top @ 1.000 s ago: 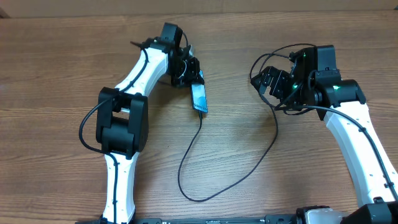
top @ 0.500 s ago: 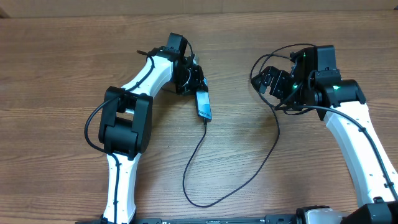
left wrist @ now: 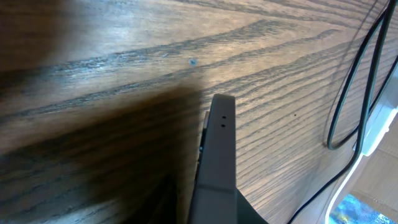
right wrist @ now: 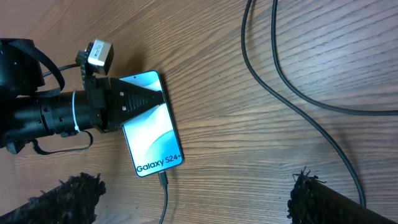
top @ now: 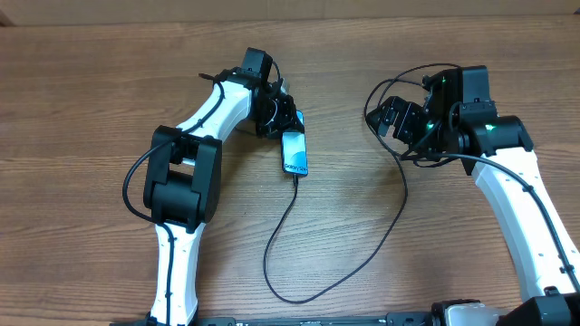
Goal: Plug charger to phone and switch on socket
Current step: 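Lower the phone flat onto the table with the left gripper and release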
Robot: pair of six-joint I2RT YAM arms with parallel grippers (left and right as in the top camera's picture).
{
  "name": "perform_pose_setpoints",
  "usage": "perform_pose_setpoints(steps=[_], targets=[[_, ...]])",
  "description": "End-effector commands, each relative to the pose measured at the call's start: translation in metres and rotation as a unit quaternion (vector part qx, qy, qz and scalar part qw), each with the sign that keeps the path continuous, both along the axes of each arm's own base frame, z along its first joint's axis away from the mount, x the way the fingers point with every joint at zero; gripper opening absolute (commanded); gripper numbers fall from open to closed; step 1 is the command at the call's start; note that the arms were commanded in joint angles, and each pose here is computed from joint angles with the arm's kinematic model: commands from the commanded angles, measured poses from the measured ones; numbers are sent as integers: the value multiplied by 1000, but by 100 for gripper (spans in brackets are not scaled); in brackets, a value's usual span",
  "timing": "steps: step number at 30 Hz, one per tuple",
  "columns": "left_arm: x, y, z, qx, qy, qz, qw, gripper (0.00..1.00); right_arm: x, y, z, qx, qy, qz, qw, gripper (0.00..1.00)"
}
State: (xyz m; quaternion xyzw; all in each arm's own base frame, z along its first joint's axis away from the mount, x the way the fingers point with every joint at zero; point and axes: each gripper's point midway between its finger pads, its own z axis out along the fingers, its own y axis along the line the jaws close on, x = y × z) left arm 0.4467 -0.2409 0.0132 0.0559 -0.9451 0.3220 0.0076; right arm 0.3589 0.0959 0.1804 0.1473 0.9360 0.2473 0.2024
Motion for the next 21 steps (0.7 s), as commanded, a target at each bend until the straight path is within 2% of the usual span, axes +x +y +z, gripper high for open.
perform_pose_setpoints(steps=[1,6,12,21], targets=[[-1,-6,12,-16,-8,-9,1000,23,1,-1,8,-4,-15,-2,1000,100],[0,-4,10,-9,-9,-7,1000,31,1,-1,8,-4,-15,-2,1000,100],[-1,-1,8,-1,-6,-6,1000,34,1,-1,8,-4,-15,-2,1000,100],[-7,20,-6,67,6,8,998,61,1,-1,8,-4,-15,-2,1000,100]])
